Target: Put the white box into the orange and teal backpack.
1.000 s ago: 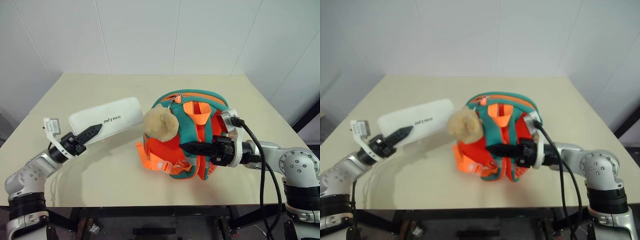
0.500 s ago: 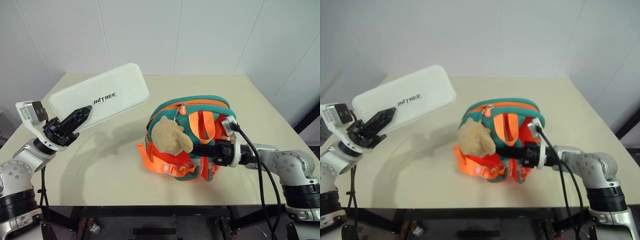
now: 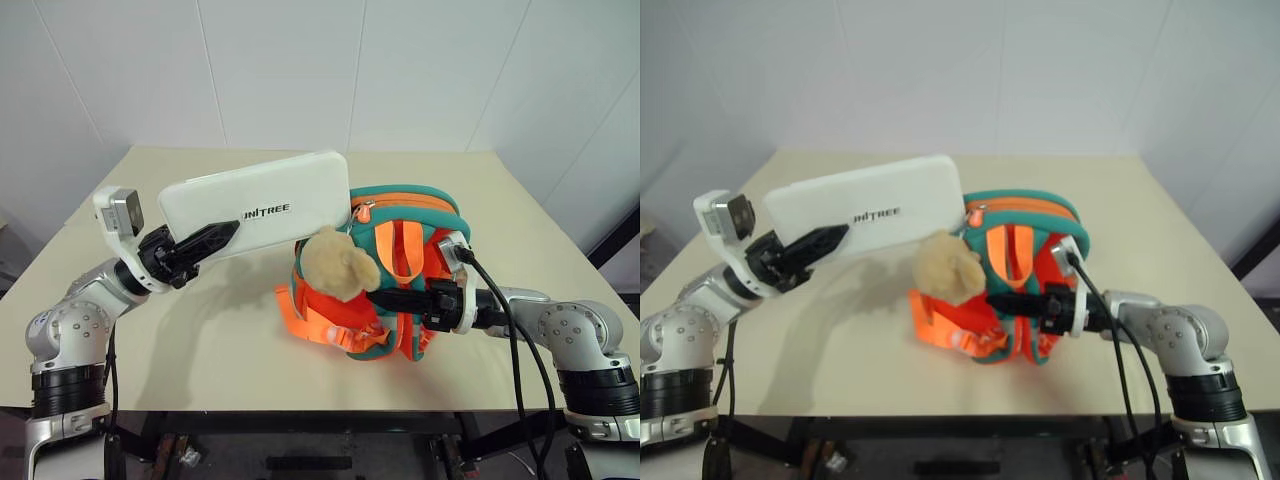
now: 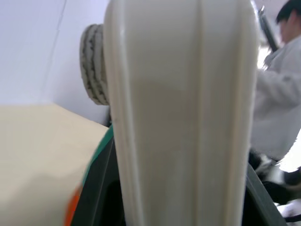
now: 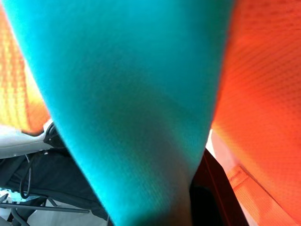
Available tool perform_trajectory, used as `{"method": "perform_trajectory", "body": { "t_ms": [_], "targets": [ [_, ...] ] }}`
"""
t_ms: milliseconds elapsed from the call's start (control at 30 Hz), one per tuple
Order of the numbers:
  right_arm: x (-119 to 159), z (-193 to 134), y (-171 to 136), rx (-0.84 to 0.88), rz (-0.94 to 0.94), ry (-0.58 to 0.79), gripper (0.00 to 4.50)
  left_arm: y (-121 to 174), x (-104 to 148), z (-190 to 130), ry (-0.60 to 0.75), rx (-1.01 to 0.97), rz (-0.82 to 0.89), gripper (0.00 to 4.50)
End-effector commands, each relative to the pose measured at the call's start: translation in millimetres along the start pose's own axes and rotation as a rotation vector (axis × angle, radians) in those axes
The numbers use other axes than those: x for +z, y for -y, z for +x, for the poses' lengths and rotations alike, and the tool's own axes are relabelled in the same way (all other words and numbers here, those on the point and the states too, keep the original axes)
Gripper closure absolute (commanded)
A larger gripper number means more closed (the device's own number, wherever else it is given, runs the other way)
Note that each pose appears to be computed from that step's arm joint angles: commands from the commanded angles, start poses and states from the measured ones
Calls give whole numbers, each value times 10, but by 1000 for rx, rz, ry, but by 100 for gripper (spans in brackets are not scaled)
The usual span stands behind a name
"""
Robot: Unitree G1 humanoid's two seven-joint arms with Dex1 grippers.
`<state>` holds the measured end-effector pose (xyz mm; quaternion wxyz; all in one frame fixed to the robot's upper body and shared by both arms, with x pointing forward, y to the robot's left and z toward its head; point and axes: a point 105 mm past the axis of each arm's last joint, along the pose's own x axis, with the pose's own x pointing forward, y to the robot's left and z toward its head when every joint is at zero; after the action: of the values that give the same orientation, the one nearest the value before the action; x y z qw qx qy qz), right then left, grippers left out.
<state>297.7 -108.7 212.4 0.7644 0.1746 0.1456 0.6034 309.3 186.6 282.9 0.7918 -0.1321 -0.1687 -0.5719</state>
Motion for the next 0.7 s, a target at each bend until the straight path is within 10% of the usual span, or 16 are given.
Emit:
{"method": "perform_trajectory", "body": {
  "t_ms": [33,700],
  "targets": [
    [41,-31,-52,9,-22,16,444,-35,61,1,-23,8,72,315],
    [-3,27,-69,25,-16,43,444,-313,-268,128,-428,-40,320,315]
  ]
}}
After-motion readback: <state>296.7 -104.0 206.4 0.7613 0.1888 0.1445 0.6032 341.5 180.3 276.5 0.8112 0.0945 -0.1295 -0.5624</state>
